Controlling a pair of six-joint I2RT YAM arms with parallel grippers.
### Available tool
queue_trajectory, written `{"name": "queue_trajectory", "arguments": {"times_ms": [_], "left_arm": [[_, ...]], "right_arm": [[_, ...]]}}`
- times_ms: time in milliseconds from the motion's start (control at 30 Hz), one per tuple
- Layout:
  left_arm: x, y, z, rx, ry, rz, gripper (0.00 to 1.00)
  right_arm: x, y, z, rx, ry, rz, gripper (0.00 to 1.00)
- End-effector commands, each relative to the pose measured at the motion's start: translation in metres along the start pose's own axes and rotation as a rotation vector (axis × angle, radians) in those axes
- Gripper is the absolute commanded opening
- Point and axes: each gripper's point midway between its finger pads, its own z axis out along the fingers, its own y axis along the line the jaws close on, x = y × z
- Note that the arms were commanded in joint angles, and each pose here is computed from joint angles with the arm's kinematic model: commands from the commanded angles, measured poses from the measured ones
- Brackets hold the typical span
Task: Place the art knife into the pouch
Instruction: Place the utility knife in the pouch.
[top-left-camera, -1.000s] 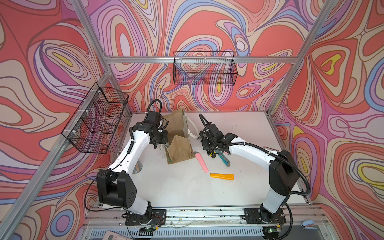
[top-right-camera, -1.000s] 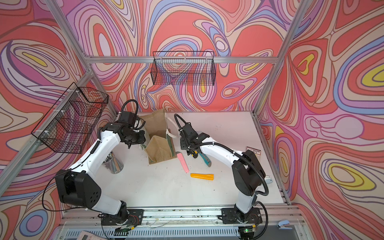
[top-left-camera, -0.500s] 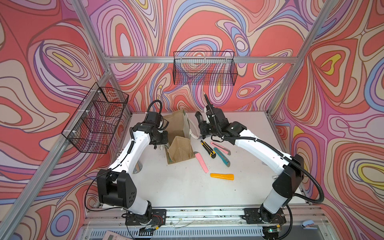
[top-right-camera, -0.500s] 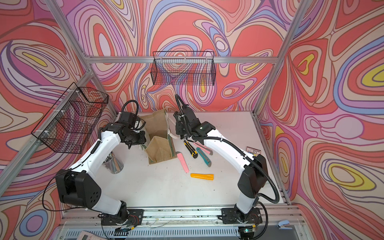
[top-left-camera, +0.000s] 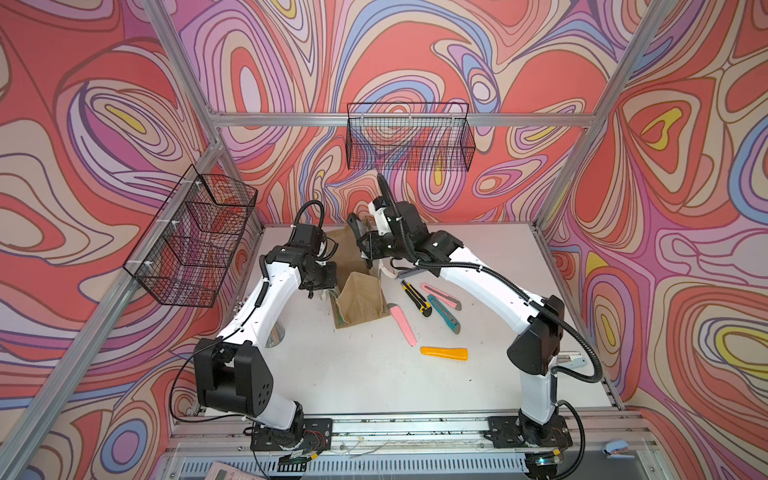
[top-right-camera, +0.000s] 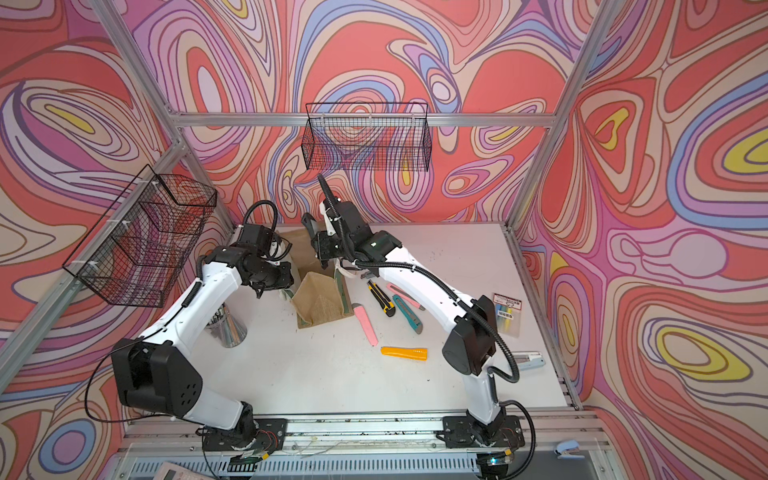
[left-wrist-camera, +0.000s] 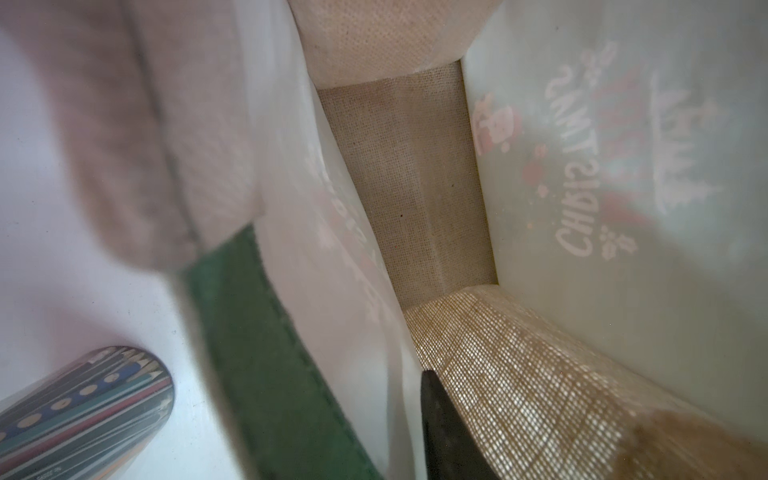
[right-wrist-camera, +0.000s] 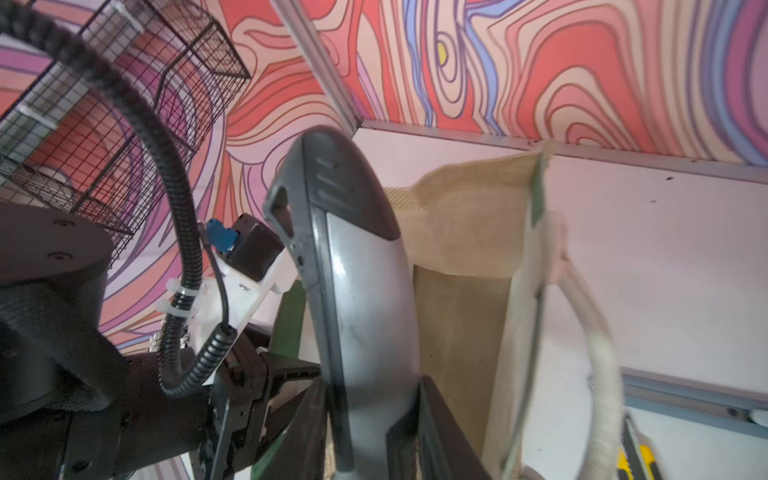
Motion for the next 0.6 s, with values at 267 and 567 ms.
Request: {"name": "queue_trajectory", "arguments": {"times_ms": [267,567], "left_arm": [[0.003,0.000,-0.003,0.013,-0.003,0.006,0.30],[0.004,-0.001,-0.001,0.017,0.004,0.005,0.29]], "right_arm": [[0.036,-0.005,0.046,-0.035,0.103,0.028,0.14],[0.043,-0.007,0.052,-0.032,0.125,0.033,0.31]]}}
